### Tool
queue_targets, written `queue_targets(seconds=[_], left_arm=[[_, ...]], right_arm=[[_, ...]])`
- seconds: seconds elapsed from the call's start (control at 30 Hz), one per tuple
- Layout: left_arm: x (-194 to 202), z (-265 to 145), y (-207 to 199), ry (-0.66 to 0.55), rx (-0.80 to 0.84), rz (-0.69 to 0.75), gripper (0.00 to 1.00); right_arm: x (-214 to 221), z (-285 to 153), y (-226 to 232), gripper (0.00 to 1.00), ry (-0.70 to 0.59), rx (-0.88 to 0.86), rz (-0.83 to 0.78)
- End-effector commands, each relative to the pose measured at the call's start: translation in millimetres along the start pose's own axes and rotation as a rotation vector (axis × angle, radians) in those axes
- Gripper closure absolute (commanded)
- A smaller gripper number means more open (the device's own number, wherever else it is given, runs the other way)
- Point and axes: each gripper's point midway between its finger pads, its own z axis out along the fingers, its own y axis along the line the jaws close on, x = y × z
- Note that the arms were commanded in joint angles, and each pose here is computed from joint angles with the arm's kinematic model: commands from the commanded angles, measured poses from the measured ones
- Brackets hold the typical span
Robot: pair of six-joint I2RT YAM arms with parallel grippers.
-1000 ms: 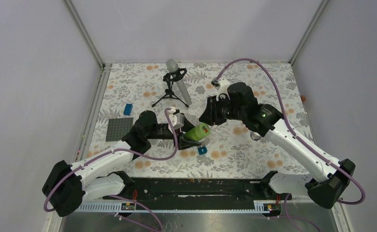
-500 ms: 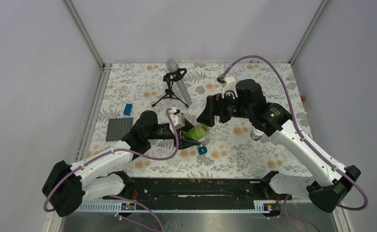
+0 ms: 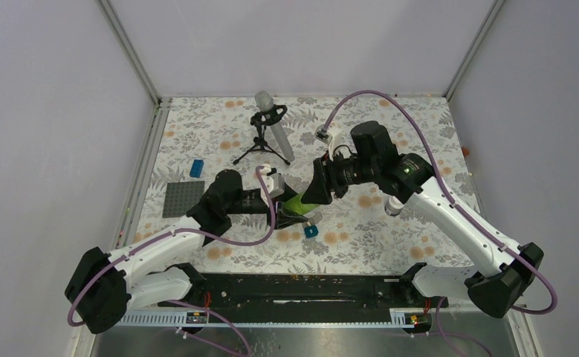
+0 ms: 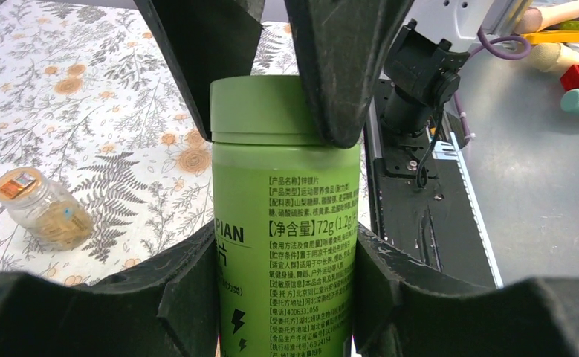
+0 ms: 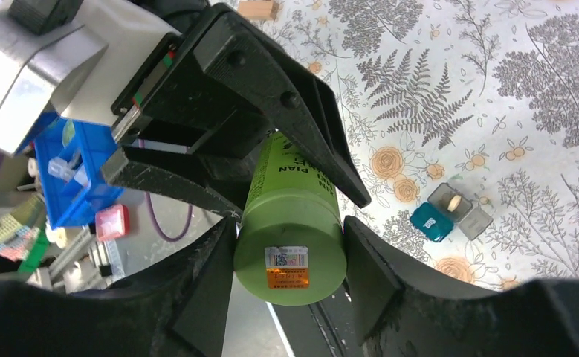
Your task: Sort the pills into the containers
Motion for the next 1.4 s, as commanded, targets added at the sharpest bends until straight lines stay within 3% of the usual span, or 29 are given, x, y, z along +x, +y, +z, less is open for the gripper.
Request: queue_targets(seconds=[0.0,0.2,0.3,0.33,0.43,0.47,0.53,0.6,0.77,0.93,1.03,1.13,1.23,1.27,1.37], left_arm=[[-39.4,2.7,5.9,-0.095,-0.021,0.098,1.00],[-44.3,-3.0,39.7,-0.139,-0.228,0.099,1.00],[-41.8,-6.0,46.5,-0.144,-0.272,0.099,1.00],[-40.2,-5.8,45.8,-0.141,-0.269,0.099,1.00],[-33.9,-4.2,40.4,-0.128,-0.239,0.091,1.00],[-32.5,-3.9,37.4,-0.125,-0.223,0.090,1.00],[-29.5,-2.3,29.1,-0.116,-0.176,0.087,1.00],[-27.1,-1.6,19.7,-0.101,-0.123,0.092,1.00],[-28.1,0.8,-1.9,-0.072,0.013,0.106,1.00],[-31.3,2.8,-12.9,-0.070,0.089,0.095,1.00],[-32.1,3.7,-13.5,-0.070,0.098,0.094,1.00],[-32.2,4.9,-14.2,-0.068,0.106,0.093,1.00],[-31.3,5.5,-14.1,-0.065,0.109,0.090,1.00],[-30.9,5.9,-14.0,-0.062,0.111,0.086,1.00],[-30.2,5.6,-16.2,-0.050,0.126,0.087,1.00]], right_arm=[[-19.8,8.9,-16.9,0.69,-0.095,0.091,0.109],[-21.5,26.3,-71.3,0.92,-0.274,0.322,0.465],[-26.9,22.2,-82.4,0.94,-0.351,0.381,0.567],[-32.3,20.9,-77.8,0.84,-0.362,0.359,0.553],[-43.9,11.1,-59.2,0.30,-0.353,0.295,0.409],[-46.7,5.8,-54.3,0.19,-0.354,0.279,0.354],[-48.5,-4.5,-41.4,0.08,-0.348,0.228,0.216],[-40.4,-7.9,-25.5,0.03,-0.296,0.145,0.069],[1.1,-13.0,13.2,0.05,-0.088,-0.091,-0.133],[19.2,-17.8,16.9,0.10,-0.022,-0.129,-0.194],[17.2,-14.9,6.3,0.23,-0.013,-0.072,-0.178],[9.2,-9.6,-1.7,0.48,-0.029,-0.028,-0.139],[-4.0,-5.0,-10.3,0.57,-0.088,0.022,-0.102],[-7.4,-4.4,-10.8,0.56,-0.107,0.025,-0.098],[-12.3,-5.0,-10.4,0.32,-0.143,0.026,-0.108]])
